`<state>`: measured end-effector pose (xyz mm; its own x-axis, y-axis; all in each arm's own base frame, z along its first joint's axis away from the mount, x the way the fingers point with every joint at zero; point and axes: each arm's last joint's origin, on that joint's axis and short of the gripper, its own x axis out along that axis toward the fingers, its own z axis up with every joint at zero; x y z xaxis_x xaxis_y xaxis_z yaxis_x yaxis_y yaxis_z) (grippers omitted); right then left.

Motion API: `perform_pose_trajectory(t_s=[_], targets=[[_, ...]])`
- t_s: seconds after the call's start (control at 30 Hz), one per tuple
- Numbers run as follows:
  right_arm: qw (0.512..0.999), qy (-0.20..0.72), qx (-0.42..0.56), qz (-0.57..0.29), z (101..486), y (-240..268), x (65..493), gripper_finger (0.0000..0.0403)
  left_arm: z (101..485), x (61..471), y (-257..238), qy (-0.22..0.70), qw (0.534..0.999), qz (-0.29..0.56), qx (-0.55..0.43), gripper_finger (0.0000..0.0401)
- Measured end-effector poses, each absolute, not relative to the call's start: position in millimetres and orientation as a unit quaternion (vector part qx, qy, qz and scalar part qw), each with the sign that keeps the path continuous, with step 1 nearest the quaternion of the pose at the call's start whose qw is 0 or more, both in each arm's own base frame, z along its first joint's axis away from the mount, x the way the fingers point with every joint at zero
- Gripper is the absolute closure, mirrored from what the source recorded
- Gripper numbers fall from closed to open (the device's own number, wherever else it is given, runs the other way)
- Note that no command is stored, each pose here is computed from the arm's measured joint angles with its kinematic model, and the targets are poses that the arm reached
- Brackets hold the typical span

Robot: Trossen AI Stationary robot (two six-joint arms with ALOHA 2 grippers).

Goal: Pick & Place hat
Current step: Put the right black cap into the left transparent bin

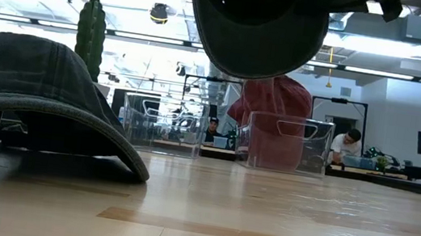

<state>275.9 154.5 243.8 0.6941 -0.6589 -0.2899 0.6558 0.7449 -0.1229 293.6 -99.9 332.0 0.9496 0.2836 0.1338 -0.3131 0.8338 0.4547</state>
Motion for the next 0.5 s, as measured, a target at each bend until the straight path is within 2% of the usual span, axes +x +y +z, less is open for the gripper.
perform_pose_trajectory(t_s=[0.1, 0.2, 0.5], targets=[[0.920, 0.158, -0.004, -0.358, 245, 152, 279, 0.0402, 344, 291, -97, -0.083, 0.952, 0.170, 0.242, 0.0397], [0.919, 0.157, -0.003, -0.361, 245, 151, 280, 0.0402, 349, 295, -95, -0.096, 0.950, 0.167, 0.246, 0.0397], [0.934, 0.141, -0.014, -0.329, 254, 160, 287, 0.0402, 328, 344, -85, -0.038, 0.927, 0.206, 0.310, 0.0397]])
